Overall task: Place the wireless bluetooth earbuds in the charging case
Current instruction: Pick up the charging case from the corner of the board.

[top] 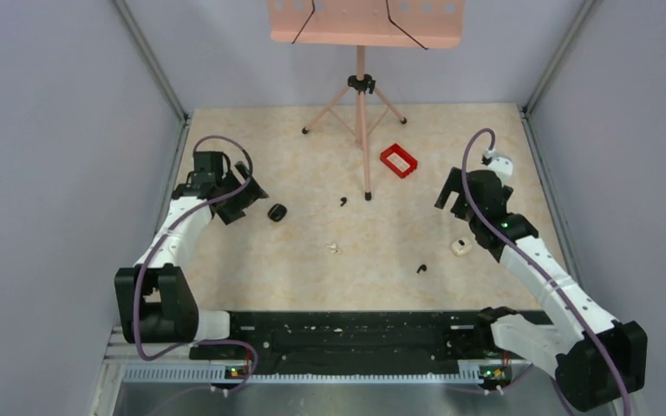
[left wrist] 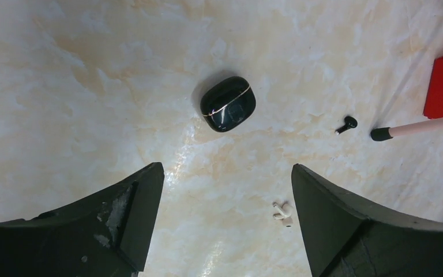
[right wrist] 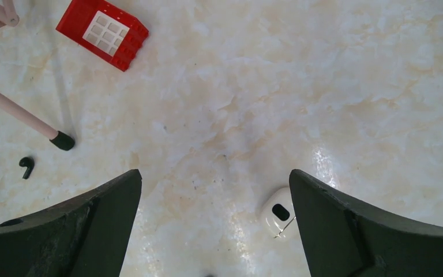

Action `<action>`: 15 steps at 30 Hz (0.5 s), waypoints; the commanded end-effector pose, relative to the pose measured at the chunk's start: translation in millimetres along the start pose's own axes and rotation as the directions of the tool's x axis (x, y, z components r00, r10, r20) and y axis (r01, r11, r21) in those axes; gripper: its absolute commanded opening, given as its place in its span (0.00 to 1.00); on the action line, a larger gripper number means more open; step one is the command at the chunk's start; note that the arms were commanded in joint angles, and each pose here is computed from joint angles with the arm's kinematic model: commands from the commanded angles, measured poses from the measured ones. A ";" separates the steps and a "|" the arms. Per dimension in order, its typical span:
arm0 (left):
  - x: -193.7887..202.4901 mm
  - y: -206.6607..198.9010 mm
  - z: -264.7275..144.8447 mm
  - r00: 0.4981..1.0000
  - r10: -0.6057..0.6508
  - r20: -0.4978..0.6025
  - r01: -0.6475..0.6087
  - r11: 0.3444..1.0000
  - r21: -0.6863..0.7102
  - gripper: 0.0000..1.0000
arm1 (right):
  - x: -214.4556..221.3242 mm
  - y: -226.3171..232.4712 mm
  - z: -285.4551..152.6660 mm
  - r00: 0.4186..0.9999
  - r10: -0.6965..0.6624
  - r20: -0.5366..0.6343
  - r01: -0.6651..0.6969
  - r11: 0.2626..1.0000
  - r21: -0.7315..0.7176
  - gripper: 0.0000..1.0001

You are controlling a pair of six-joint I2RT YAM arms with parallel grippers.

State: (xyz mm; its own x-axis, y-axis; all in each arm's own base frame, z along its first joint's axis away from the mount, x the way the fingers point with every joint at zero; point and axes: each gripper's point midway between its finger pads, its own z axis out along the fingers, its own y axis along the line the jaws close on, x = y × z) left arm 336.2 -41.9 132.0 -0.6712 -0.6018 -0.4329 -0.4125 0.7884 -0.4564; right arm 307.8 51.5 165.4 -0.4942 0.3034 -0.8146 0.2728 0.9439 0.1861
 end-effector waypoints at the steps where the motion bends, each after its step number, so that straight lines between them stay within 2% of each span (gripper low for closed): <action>1: -5.4 -18.5 1.0 0.999 -0.045 -0.026 0.047 0.996 0.081 0.87 | -7.5 -0.3 -8.5 0.996 0.055 0.066 -0.053 0.998 -0.031 0.99; 4: -0.4 -26.3 2.7 0.996 -0.057 -0.068 0.066 0.990 0.128 0.87 | -7.6 4.0 -13.2 0.994 0.061 0.088 -0.054 0.995 -0.081 0.99; 8: 0.5 -33.9 -0.6 0.998 -0.032 -0.052 0.041 0.983 0.181 0.87 | -2.6 6.1 -11.8 0.995 0.069 0.067 -0.063 0.994 -0.089 0.99; 12: 4.6 -44.5 -10.3 0.999 0.032 -0.029 -0.024 0.975 0.222 0.91 | 3.0 2.9 -6.5 0.994 0.101 0.035 -0.099 0.994 -0.047 0.99; 15: 22.9 -67.0 -19.4 0.990 0.140 -0.019 -0.130 0.954 0.269 0.91 | 10.4 -1.5 -2.6 0.991 0.133 0.011 -0.133 0.991 -0.009 0.99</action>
State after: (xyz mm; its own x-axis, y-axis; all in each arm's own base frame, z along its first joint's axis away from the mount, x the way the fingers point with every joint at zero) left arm 338.9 -75.1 139.7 -0.7203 -0.5883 -0.3676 -0.3243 0.7540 -0.5712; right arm 295.7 53.8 155.0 -0.4692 0.3650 -0.8041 0.2775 0.9254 0.2581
